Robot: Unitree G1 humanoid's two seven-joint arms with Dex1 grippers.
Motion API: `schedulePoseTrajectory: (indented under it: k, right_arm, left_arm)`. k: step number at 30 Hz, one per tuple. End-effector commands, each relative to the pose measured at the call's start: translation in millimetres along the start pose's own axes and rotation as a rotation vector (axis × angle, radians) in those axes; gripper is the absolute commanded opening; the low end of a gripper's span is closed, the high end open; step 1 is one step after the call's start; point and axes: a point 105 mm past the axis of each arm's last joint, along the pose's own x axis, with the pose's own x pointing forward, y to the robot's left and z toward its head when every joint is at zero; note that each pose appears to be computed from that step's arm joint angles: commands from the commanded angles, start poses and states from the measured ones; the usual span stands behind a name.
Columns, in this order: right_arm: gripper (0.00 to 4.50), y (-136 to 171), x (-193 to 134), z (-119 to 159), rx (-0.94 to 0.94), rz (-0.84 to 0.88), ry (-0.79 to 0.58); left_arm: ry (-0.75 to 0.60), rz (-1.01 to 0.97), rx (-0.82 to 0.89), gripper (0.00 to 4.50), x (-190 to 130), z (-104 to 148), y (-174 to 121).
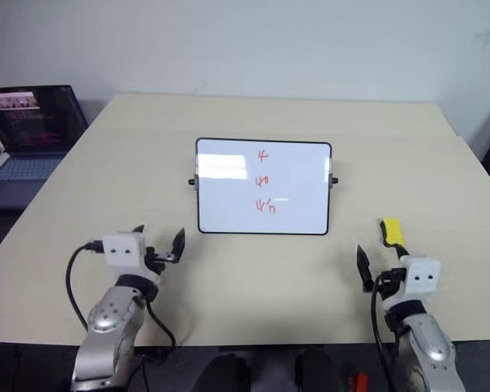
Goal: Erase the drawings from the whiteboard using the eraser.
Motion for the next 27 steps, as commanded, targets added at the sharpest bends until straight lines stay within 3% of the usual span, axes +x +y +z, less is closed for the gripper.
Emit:
schedulePoseTrajectory:
  k: [1, 9, 15, 20, 27]
  right_arm:
    - [4.46, 5.9, 0.6, 12.7, -0.032, 0.03, -0.021]
    - [4.46, 19.3, -0.6, 34.5, 0.017, 0.063, -0.065]
    - [4.46, 25.5, 6.5, 44.9, 0.026, 0.057, -0.106]
    - [4.46, 43.2, 11.9, 54.3, 0.081, 0.125, -0.124]
    - [4.46, 49.6, 17.5, 77.8, 0.076, 0.108, -0.183]
  left_arm:
    - [-0.044, 0.01, 0.012, 4.5, 1.5, 10.8, -2.0]
    - [-0.069, -0.037, 0.035, 4.5, 2.4, 20.5, 6.5]
    - [-0.143, -0.125, 0.033, 4.5, 6.8, 52.1, 31.8]
    - [-0.177, -0.365, 0.017, 4.5, 11.2, 94.3, 33.8]
    - [-0.099, -0.772, 0.031, 4.5, 15.3, 133.5, -2.0]
